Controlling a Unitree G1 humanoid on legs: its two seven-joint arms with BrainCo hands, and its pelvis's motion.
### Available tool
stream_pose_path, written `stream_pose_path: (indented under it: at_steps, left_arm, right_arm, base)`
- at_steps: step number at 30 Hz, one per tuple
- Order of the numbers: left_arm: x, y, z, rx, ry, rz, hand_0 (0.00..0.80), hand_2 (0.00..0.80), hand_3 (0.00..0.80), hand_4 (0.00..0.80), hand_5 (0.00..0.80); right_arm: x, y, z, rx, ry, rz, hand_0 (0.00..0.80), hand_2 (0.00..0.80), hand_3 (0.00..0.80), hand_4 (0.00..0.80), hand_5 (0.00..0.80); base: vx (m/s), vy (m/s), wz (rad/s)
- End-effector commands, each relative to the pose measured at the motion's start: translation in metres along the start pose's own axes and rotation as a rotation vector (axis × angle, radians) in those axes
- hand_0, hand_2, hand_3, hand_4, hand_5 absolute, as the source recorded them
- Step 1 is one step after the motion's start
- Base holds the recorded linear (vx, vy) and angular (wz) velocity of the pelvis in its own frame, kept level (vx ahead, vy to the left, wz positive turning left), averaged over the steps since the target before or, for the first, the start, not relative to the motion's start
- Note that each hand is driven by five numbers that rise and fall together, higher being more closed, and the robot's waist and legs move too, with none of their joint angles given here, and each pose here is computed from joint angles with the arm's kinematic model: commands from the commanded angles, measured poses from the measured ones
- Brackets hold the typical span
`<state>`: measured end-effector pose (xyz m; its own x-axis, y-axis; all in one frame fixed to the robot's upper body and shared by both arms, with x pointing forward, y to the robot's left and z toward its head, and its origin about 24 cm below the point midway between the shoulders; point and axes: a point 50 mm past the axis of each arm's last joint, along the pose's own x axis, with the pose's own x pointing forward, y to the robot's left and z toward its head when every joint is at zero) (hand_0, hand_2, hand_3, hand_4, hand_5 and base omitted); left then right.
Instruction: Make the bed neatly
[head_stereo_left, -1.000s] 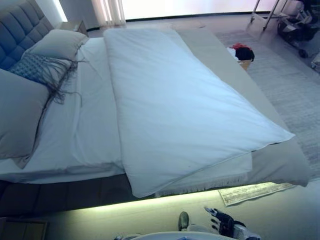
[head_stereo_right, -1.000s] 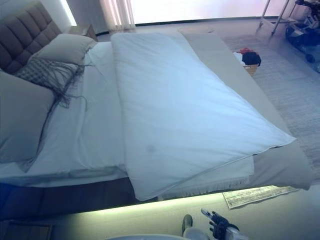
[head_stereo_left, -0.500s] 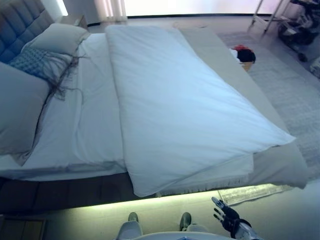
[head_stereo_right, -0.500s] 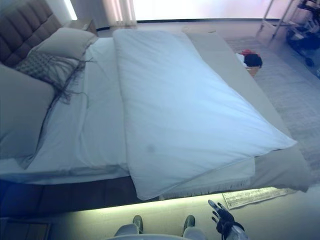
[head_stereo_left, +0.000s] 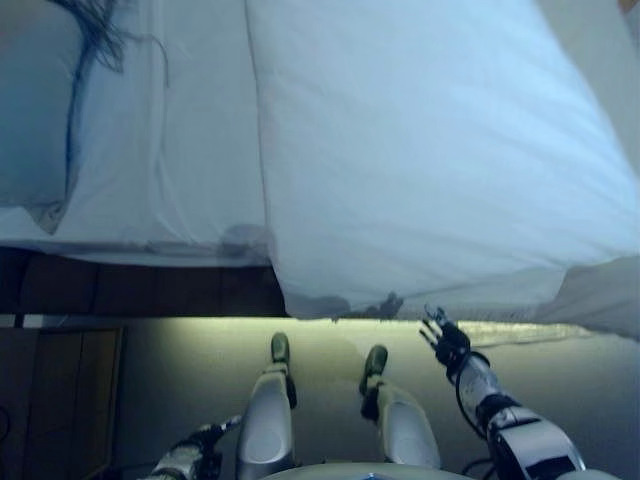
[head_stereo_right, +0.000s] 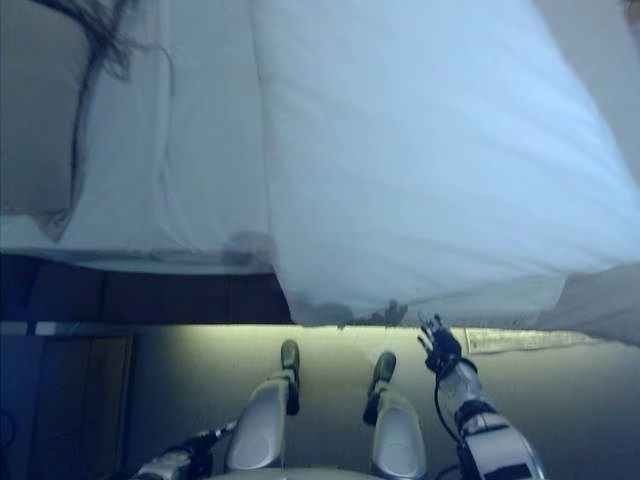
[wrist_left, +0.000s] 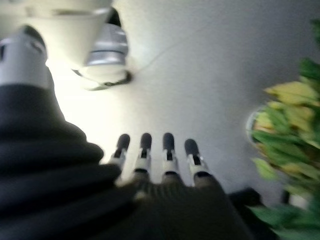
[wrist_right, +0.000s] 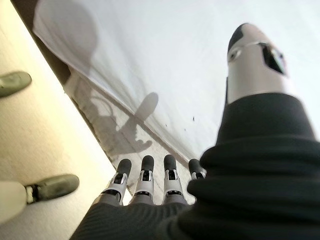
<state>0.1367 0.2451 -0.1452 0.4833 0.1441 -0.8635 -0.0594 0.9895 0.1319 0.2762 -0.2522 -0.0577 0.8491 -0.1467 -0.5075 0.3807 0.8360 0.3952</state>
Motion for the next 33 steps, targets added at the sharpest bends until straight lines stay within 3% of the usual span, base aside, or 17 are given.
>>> stream_pose_path:
  at_steps: [1, 6, 17, 23, 33]
  left_arm:
    - [-0.002, 0.004, 0.003, -0.046, -0.062, -0.023, 0.0, 0.0, 0.0, 0.0, 0.0]
    - [0.0, 0.001, 0.021, -0.056, -0.146, -0.047, 0.0, 0.0, 0.0, 0.0, 0.0]
    - [-0.002, -0.004, 0.02, -0.091, -0.181, -0.041, 0.0, 0.0, 0.0, 0.0, 0.0]
    - [-0.005, -0.005, 0.033, -0.131, -0.25, -0.115, 0.0, 0.0, 0.0, 0.0, 0.0]
    - [-0.014, 0.007, 0.023, -0.16, -0.281, -0.141, 0.0, 0.0, 0.0, 0.0, 0.0]
  right_arm:
    - [-0.001, -0.014, 0.026, -0.018, -0.097, -0.074, 0.0, 0.0, 0.0, 0.0, 0.0]
    - [0.003, -0.016, 0.061, -0.018, -0.157, -0.126, 0.0, 0.0, 0.0, 0.0, 0.0]
    - [0.002, -0.022, 0.111, -0.004, -0.203, -0.171, 0.0, 0.0, 0.0, 0.0, 0.0]
    - [-0.01, -0.017, 0.176, -0.006, -0.37, -0.144, 0.0, 0.0, 0.0, 0.0, 0.0]
    - [-0.041, 0.026, 0.276, -0.033, -0.643, -0.014, 0.0, 0.0, 0.0, 0.0, 0.0]
  base:
    - [-0.092, -0.015, 0.04]
    - [-0.092, -0.016, 0.1]
    - [-0.021, 0.0, 0.05]
    - [-0.007, 0.061, 0.01]
    - [-0.012, 0.033, 0.0]
